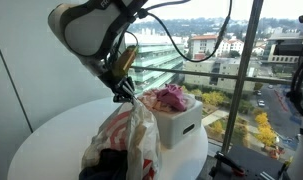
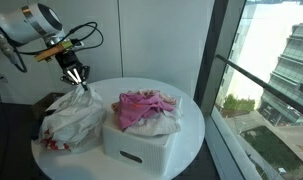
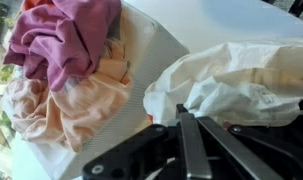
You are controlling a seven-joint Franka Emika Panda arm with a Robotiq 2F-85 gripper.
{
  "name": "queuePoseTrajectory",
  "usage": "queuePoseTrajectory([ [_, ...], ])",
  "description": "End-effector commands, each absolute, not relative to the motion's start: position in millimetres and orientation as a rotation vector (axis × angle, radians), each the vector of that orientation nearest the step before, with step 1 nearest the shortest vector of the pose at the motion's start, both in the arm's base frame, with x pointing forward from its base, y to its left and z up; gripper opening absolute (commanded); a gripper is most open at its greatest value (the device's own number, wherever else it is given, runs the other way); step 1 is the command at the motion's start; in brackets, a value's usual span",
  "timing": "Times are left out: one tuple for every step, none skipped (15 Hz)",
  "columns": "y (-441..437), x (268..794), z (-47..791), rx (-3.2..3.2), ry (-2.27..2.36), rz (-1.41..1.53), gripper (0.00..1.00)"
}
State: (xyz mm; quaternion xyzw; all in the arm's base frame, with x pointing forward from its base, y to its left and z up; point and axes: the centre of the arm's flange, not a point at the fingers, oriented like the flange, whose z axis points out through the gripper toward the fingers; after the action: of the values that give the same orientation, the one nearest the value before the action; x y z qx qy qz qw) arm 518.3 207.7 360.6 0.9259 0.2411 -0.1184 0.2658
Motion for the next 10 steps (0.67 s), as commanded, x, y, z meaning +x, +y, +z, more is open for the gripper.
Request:
queuePoseTrajectory([
  [212, 516, 359, 2.463, 0.731, -0.157, 0.02],
  [215, 517, 355, 2.435, 0.761, -0.11, 0.01],
  [217, 518, 354, 2.392, 0.787, -0.06, 0.01],
  [218, 519, 352, 2.354, 0.813, -0.012, 0.01],
  [220, 521, 353, 2.318, 0.837, 0.045, 0.01],
  [221, 523, 353, 2.284, 0.849, 0.098, 0.01],
  [221, 524, 354, 2.262, 0.861, 0.134, 0.01],
  [220, 526, 355, 2.227, 0.866, 0.17, 0.01],
  [217, 528, 354, 2.186, 0.87, 0.202, 0.01],
  [214, 528, 353, 2.166, 0.875, 0.22, 0.01],
])
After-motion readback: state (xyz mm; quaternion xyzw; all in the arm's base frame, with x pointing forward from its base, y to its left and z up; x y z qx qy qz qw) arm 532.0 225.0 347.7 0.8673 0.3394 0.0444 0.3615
